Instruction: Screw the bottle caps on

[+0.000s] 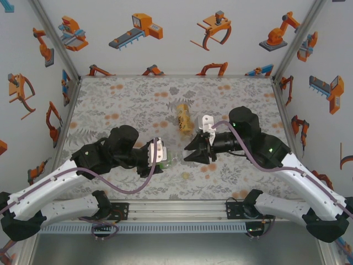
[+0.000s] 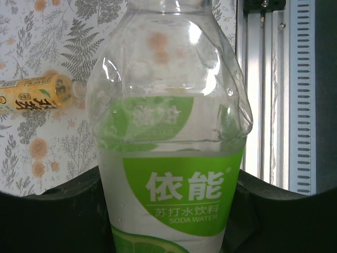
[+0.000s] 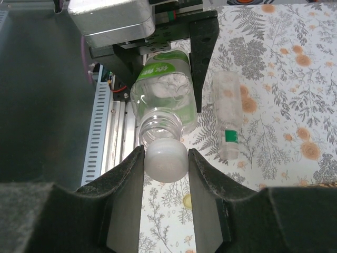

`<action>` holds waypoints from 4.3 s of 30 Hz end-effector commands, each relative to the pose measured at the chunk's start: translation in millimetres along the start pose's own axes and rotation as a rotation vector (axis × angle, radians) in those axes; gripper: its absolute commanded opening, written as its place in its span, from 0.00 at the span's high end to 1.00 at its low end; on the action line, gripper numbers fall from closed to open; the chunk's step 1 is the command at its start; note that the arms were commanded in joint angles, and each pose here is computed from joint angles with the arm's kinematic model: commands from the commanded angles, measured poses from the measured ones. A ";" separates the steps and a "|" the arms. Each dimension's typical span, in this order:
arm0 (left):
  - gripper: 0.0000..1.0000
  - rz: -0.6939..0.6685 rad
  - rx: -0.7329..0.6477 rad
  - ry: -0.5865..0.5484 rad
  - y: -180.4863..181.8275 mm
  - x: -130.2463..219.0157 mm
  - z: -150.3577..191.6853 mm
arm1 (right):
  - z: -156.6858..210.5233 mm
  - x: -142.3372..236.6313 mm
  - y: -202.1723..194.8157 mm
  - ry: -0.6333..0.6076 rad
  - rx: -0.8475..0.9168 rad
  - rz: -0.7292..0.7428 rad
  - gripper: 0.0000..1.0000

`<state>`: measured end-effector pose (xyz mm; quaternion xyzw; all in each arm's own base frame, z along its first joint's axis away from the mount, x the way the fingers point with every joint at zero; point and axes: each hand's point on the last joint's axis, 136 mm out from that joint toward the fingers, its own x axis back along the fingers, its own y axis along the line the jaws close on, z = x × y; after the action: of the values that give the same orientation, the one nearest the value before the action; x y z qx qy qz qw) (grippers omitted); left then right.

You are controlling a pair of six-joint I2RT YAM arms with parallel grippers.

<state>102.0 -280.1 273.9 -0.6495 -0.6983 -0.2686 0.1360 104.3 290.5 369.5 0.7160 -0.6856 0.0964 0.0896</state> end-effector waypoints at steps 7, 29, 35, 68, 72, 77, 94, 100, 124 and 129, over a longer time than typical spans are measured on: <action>1.00 0.008 -0.030 -0.059 -0.5 4.6 -18.0 | -26.5 0.4 2.3 -0.062 0.072 0.010 1.00; 1.00 0.041 -0.029 -0.123 -7.1 5.4 -27.4 | -15.7 -10.2 15.2 -0.041 0.100 -0.036 1.00; 1.00 0.079 -0.035 -0.156 -13.5 7.4 -33.9 | -14.6 -11.6 22.3 -0.042 0.148 -0.059 1.00; 1.00 -0.089 -0.040 -0.166 12.0 5.8 -28.1 | 98.0 -15.8 -69.2 -0.185 -1.690 0.572 0.96; 1.00 -0.092 -0.048 -0.141 11.9 -0.7 -18.4 | 104.8 -16.4 -70.1 -0.266 -1.797 0.549 0.91; 1.00 -0.067 -0.044 -0.140 8.8 -6.3 -16.7 | 96.9 -6.5 -65.8 -0.199 -1.702 0.587 0.76; 1.00 -0.034 -0.016 -0.157 0.7 2.5 -19.8 | -8.3 36.6 -55.4 -0.202 -0.925 0.505 0.43; 1.00 -0.015 -0.010 -0.175 -5.7 7.3 -19.4 | -22.6 36.5 -36.4 -0.133 -0.578 0.413 0.44; 1.00 0.030 0.016 -0.161 -10.9 7.8 -22.4 | -30.3 10.1 39.5 -0.014 0.336 -0.088 0.44; 1.00 0.037 0.023 -0.171 -11.8 7.7 -24.1 | -24.7 5.2 34.8 -0.009 0.335 -0.076 0.45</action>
<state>92.2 -285.0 279.2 -0.6689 -0.7033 -0.2187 0.1006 72.4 289.2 392.0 0.7415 -0.6415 0.1964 -0.0057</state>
